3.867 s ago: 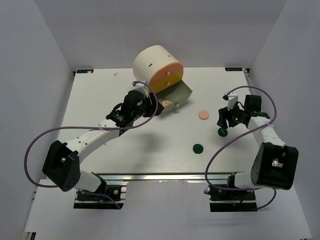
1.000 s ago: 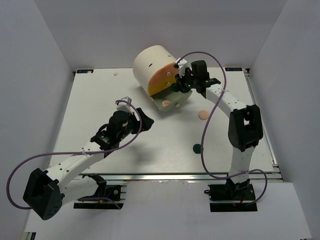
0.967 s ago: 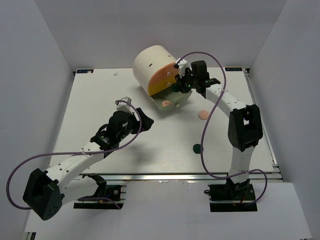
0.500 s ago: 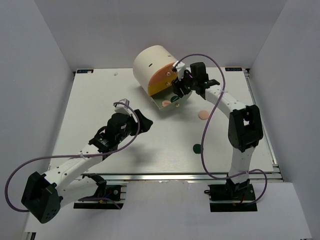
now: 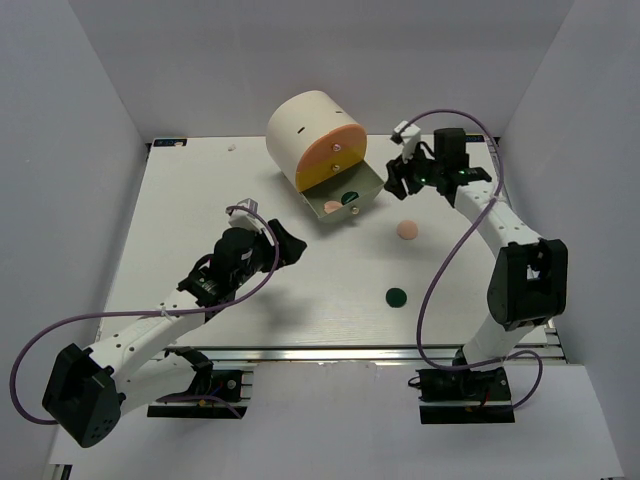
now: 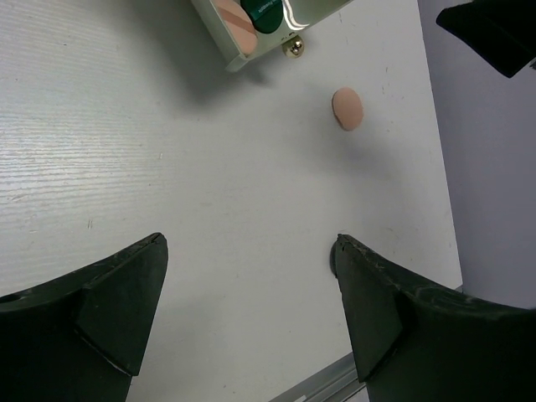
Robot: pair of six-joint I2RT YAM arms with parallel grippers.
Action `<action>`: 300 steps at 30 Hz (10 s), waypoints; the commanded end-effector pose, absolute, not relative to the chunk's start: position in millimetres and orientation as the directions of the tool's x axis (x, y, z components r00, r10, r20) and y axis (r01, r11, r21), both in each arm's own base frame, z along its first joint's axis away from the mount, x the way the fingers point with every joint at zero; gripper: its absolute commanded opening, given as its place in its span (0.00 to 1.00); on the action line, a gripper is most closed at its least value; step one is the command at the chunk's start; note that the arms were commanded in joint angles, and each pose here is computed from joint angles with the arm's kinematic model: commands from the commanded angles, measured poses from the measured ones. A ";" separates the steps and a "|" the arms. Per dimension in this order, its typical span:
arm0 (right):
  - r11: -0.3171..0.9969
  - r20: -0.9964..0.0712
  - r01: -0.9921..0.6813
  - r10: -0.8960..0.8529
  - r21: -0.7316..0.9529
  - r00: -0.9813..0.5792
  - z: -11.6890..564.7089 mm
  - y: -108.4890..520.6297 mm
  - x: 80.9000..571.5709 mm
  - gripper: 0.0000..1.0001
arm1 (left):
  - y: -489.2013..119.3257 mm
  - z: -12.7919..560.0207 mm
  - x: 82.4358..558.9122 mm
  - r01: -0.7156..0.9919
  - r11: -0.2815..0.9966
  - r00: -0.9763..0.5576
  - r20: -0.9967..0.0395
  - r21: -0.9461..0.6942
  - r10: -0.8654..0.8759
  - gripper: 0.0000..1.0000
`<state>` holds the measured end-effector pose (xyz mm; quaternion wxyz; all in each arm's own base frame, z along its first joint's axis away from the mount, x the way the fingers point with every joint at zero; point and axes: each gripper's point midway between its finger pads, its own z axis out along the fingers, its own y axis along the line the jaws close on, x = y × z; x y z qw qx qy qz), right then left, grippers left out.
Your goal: Organize the makeup
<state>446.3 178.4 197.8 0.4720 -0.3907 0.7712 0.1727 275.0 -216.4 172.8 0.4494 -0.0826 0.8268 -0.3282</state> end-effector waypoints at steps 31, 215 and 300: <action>0.736 -0.620 -0.677 -0.540 -0.018 -0.569 54.7 100.6 443.6 0.61 | -221.0 171.1 276.6 0.164 0.766 -0.595 -0.682 -0.622 -0.426 0.91; 0.052 -0.690 -0.919 -0.678 -0.390 0.254 128.7 171.0 352.8 0.00 | -270.9 266.3 394.3 0.242 0.944 -0.548 -0.834 -0.226 -0.059 0.98; 0.876 -0.850 -0.481 -0.276 -0.030 -0.449 224.0 114.0 337.8 0.89 | -193.6 234.9 302.7 0.120 0.845 -0.501 -0.766 -0.522 -0.403 0.98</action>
